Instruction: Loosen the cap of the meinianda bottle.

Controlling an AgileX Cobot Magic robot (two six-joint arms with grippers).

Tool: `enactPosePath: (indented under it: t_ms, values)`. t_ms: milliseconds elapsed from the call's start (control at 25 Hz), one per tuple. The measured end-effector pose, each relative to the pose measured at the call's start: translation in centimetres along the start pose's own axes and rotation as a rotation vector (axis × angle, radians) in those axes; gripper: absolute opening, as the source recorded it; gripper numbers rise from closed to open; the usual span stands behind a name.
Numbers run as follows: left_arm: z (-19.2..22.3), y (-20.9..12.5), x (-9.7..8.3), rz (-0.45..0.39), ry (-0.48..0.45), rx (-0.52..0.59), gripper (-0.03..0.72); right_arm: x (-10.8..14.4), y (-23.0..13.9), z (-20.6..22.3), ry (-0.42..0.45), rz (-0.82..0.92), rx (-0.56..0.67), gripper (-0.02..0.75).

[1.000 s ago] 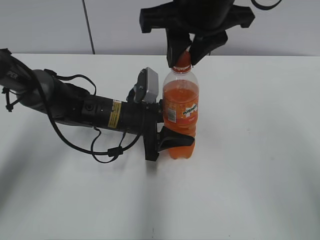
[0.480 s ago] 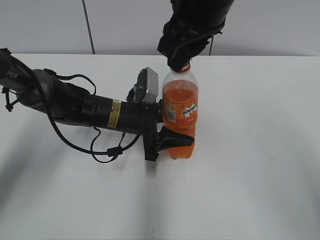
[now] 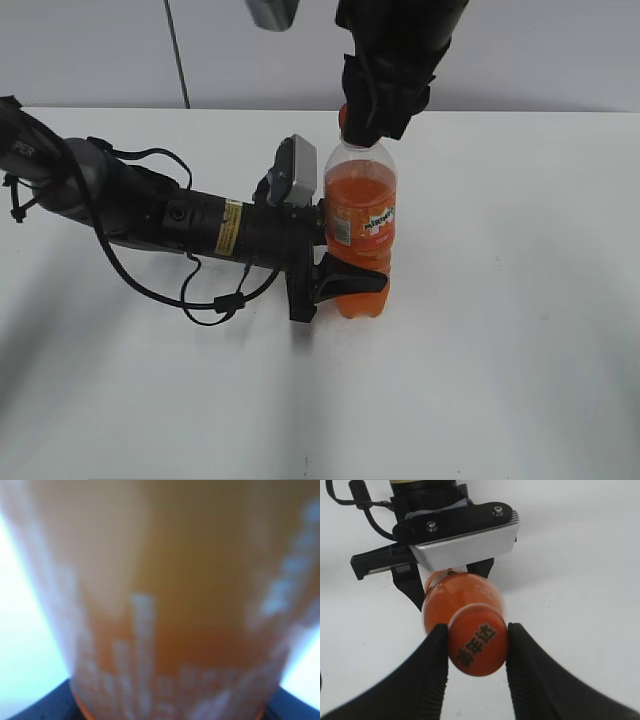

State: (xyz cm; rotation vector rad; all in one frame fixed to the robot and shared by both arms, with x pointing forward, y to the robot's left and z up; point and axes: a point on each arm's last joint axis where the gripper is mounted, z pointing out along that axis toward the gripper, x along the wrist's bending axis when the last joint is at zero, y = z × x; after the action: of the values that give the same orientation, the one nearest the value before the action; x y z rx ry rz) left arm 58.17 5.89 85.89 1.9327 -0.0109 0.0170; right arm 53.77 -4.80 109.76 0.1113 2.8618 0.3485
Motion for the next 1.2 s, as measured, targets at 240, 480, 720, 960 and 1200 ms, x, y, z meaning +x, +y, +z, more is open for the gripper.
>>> enactPosePath:
  t_ms: [240, 480, 720, 960, 1200]
  values:
    - [0.0, 0.0, 0.0, 0.000, -0.001, 0.000, 0.398, 0.0, 0.0, 0.0, 0.001, -0.114, 0.001, 0.271]
    - [0.0, 0.0, 0.0, 0.000, 0.000, 0.001, 0.398, -0.1, 0.1, -0.3, -0.002, -0.135, -0.006, 0.271]
    - [0.0, 0.0, 0.0, 0.000, -0.001, 0.002, 0.398, -0.1, 0.5, -2.1, -0.023, -0.114, -0.065, 0.271]
    - [0.0, 0.0, 0.0, 0.000, -0.002, 0.001, 0.398, -0.2, 0.4, -3.9, -0.062, 0.124, -0.088, 0.271]
    - [0.0, 0.0, 0.0, 0.001, -0.002, 0.002, 0.398, -1.6, -1.5, -5.0, -0.092, 0.465, -0.099, 0.271]
